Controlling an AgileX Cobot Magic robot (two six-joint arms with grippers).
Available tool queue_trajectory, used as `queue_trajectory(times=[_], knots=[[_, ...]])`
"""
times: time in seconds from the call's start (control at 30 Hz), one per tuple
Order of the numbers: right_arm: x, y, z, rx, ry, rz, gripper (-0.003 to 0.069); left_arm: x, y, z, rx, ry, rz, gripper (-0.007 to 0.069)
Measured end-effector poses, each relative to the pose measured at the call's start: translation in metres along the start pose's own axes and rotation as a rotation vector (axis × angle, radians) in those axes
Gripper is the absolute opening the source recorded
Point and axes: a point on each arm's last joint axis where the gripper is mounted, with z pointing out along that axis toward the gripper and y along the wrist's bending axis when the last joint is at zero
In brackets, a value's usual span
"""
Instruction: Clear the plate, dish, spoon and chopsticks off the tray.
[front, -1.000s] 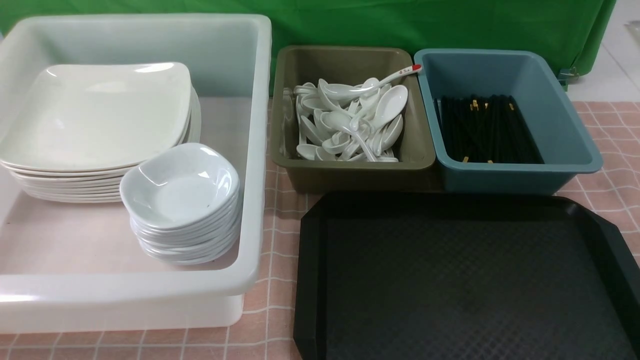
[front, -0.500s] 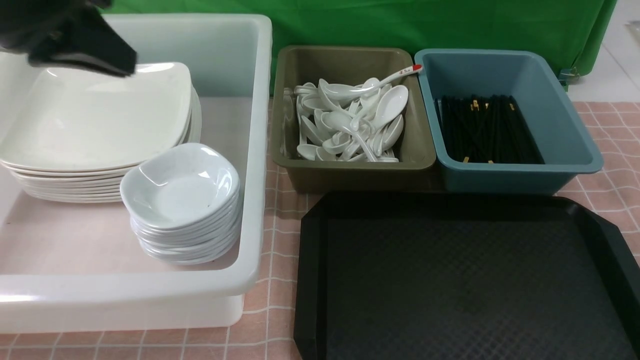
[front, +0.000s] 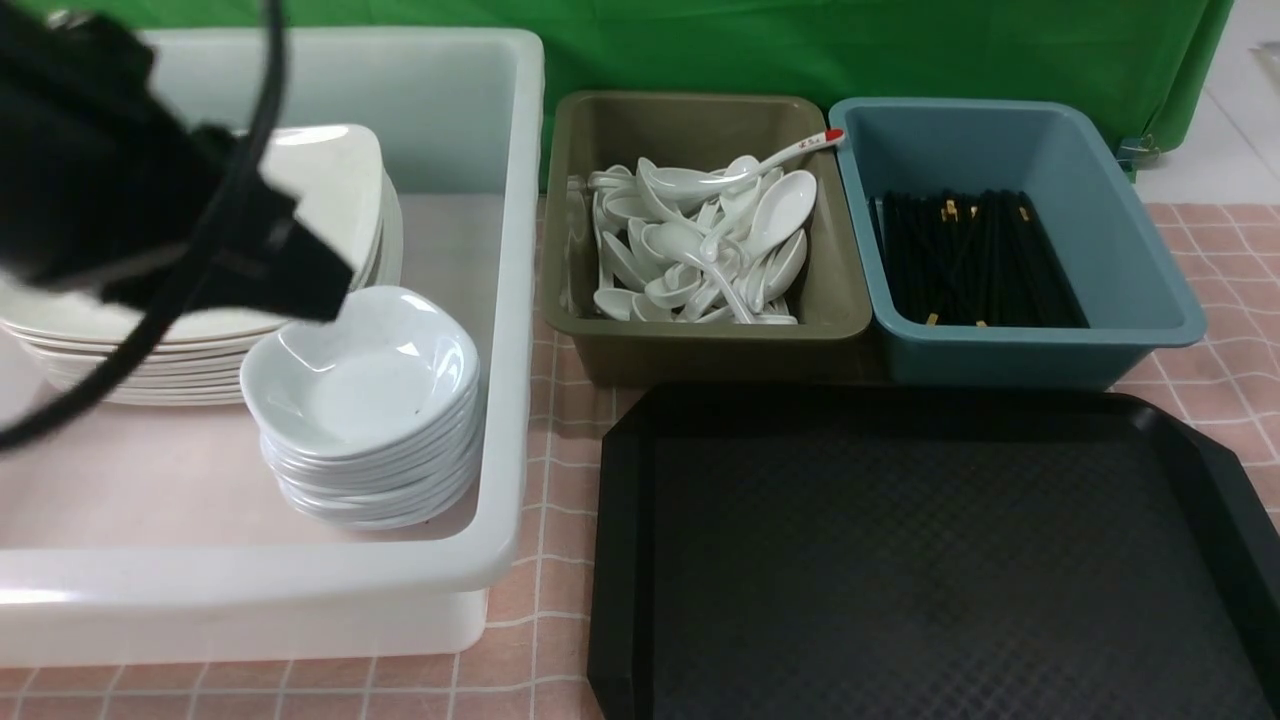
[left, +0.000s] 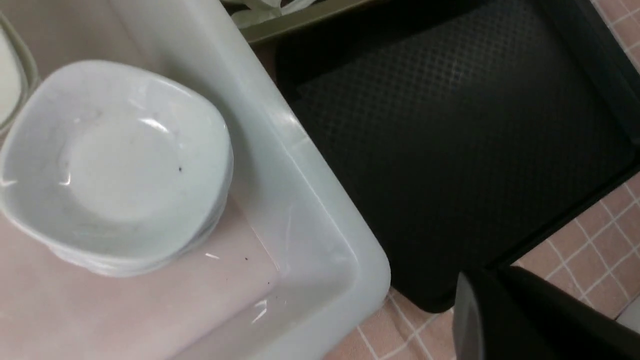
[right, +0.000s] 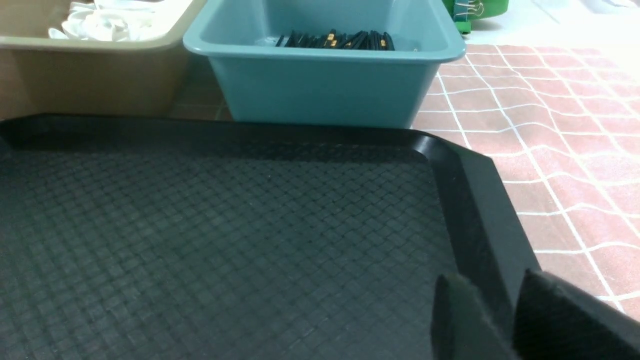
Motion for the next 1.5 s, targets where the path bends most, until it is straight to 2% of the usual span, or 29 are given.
queue_trajectory(times=[0.2, 0.63, 0.7, 0.73, 0.93, 1.0, 1.5], knots=[[0.000, 0.000, 0.000, 0.000, 0.000, 0.000, 0.0239, 0.055, -0.013, -0.036, -0.040, -0.085, 0.030, -0.0003], [0.000, 0.000, 0.000, 0.000, 0.001, 0.000, 0.0239, 0.157, -0.027, -0.064, -0.069, -0.260, 0.074, -0.0003], [0.000, 0.000, 0.000, 0.000, 0.001, 0.001, 0.0239, 0.174, -0.027, -0.064, -0.088, -0.375, 0.082, -0.0003], [0.000, 0.000, 0.000, 0.000, 0.001, 0.001, 0.0239, 0.176, -0.027, -0.065, -0.089, -0.395, 0.085, -0.0003], [0.000, 0.000, 0.000, 0.000, 0.002, 0.001, 0.0239, 0.181, -0.017, -0.059, -0.136, -0.839, 0.079, -0.0003], [0.000, 0.000, 0.000, 0.000, 0.002, 0.001, 0.0239, 0.179, -0.013, -0.053, -0.134, -0.883, 0.061, -0.0003], [0.000, 0.000, 0.000, 0.000, 0.002, 0.001, 0.0239, 0.191, 0.009, -0.010, -0.260, -0.753, 0.103, -0.0003]])
